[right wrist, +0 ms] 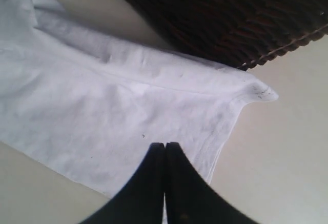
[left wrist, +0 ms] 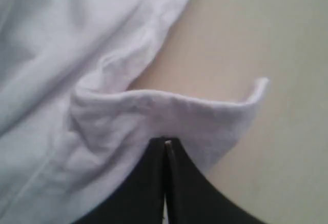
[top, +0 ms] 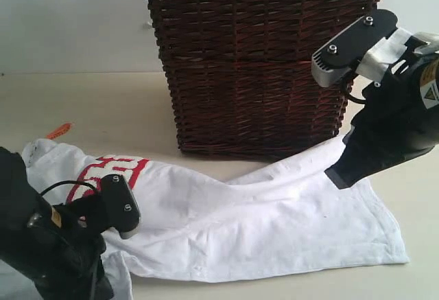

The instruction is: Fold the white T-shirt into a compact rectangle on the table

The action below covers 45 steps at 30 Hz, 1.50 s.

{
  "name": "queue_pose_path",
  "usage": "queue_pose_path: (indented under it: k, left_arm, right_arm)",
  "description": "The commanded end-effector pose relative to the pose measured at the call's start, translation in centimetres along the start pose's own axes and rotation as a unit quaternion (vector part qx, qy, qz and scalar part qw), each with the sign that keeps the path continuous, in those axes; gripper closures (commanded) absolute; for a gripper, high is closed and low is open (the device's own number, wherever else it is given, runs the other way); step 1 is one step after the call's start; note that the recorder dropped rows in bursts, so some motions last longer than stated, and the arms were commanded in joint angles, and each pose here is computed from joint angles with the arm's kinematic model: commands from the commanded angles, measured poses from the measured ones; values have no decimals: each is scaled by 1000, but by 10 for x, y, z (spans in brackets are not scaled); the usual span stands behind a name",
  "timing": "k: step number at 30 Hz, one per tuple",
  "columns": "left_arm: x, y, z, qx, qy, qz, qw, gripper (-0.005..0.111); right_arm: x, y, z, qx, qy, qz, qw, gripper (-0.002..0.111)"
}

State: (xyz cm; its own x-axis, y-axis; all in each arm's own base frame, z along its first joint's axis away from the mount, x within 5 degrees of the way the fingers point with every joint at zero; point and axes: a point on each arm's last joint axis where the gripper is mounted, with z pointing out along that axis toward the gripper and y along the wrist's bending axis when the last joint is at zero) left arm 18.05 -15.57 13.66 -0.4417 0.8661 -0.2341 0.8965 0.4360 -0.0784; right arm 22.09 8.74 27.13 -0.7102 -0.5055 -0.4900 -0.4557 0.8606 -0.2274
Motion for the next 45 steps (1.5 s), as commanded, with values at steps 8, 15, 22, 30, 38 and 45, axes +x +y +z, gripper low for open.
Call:
queue_pose_path:
  k: [8, 15, 22, 30, 38, 45]
  left_arm:
    - [-5, 18, 43, -49, -13, -47, 998, 107]
    - [15, 0, 44, 43, 97, -65, 992, 107]
    - [37, -16, 43, 104, 173, -75, 977, 107]
    - [45, -29, 30, 168, 228, -87, 955, 107]
    - [37, -29, 1, 133, 167, -58, 975, 107]
    - [6, -14, -38, -2, -45, -105, 993, 107]
  right_arm:
    - [-2, 0, -1, -1, -18, -2, 1000, 108]
    - [-3, 0, -1, -1, -22, -2, 1000, 108]
    - [-2, 1, -1, -9, -19, 4, 1000, 108]
    - [-1, 1, -1, -9, -15, 4, 1000, 108]
    - [-2, 10, 1, -53, -12, -1, 999, 108]
    - [2, 21, 19, -103, 41, -27, 993, 108]
